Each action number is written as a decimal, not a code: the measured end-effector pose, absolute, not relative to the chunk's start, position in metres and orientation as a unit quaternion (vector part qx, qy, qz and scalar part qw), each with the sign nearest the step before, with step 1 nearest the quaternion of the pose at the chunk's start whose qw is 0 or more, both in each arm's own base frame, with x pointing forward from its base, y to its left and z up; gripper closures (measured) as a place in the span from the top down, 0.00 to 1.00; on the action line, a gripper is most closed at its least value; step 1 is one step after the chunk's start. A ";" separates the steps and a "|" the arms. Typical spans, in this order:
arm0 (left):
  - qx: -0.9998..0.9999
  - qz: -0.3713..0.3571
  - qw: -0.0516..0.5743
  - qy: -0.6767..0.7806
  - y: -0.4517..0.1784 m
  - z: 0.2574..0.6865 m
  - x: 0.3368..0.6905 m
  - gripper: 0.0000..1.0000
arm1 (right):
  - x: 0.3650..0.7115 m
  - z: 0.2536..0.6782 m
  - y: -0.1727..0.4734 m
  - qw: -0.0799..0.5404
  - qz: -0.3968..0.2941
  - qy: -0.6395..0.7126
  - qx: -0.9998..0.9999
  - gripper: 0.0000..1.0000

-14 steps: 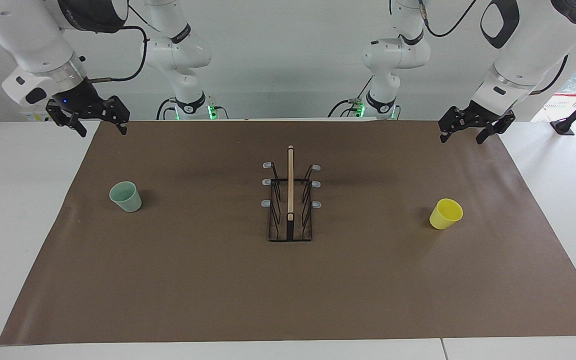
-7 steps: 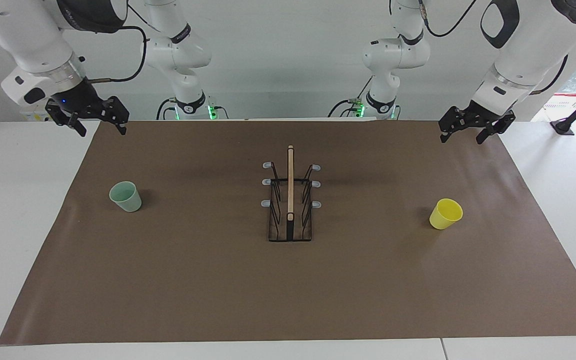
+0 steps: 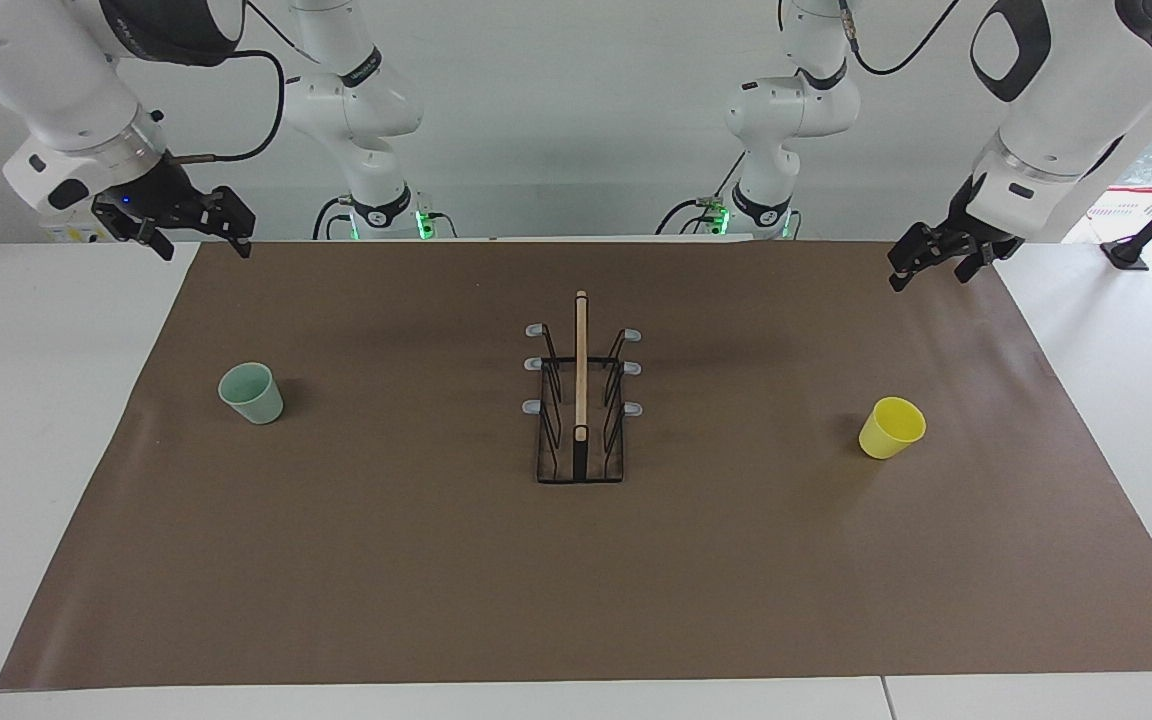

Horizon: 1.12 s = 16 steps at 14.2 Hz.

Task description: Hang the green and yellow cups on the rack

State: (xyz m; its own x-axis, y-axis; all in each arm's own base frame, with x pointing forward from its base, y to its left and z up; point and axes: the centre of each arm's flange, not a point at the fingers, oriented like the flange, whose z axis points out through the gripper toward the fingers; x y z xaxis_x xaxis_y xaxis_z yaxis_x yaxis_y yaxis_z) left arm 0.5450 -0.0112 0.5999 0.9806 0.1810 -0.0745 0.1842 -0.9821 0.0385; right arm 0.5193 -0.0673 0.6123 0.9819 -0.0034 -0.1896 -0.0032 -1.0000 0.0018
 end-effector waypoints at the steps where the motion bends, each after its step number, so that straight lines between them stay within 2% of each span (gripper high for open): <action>1: 0.989 -0.040 0.033 0.137 0.002 0.595 0.548 1.00 | 0.518 0.609 -0.068 0.010 -0.103 -0.001 0.995 1.00; 4: 0.958 -0.057 0.068 0.271 0.036 0.577 0.570 1.00 | 0.526 0.584 -0.042 0.108 -0.168 0.095 0.975 1.00; 9: 0.883 -0.097 0.093 0.450 0.098 0.522 0.625 1.00 | 0.560 0.514 0.032 0.252 -0.278 0.315 0.872 1.00; 12: 0.808 -0.147 0.130 0.555 0.128 0.477 0.648 1.00 | 0.561 0.472 0.056 0.272 -0.353 0.460 0.768 1.00; 16: 0.713 -0.208 0.199 0.639 0.190 0.398 0.655 1.00 | 0.548 0.408 0.089 0.314 -0.391 0.544 0.674 1.00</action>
